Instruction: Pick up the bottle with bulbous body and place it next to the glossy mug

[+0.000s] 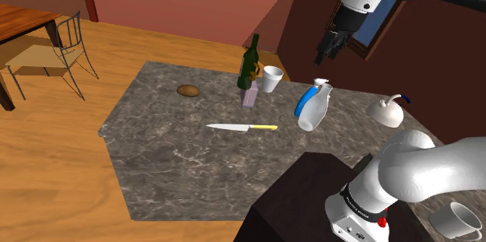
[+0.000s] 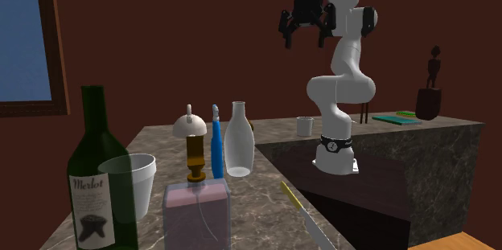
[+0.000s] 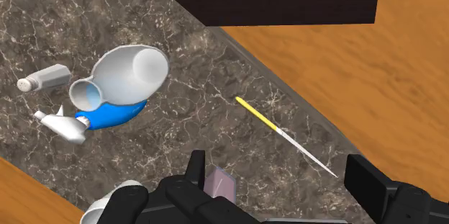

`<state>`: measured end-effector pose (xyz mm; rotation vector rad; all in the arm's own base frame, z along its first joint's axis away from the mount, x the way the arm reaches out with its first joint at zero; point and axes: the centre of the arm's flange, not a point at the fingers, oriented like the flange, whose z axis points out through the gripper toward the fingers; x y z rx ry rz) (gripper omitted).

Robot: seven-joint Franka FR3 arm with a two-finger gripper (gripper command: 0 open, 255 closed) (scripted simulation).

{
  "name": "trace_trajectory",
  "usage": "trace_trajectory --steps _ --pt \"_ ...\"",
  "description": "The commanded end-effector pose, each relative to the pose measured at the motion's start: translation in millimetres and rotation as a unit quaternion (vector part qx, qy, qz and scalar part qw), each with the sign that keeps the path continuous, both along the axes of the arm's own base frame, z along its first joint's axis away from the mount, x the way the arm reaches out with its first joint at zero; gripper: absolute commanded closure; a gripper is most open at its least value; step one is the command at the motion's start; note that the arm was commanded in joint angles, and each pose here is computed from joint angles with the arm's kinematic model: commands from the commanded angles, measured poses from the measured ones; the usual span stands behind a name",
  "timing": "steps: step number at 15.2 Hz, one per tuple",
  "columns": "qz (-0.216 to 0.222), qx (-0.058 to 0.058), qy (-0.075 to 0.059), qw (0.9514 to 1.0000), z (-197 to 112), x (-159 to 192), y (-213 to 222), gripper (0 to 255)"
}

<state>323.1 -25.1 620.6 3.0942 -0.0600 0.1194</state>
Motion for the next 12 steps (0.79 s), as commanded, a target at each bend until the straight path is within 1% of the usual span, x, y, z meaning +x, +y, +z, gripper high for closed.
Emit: trace_trajectory --steps 1,12 --pt "0.000 0.000 0.000 1.0000 0.0 0.0 0.0 0" --pt "0.002 0.006 0.004 1.0000 -80.6 -2.2 -122.6 0"
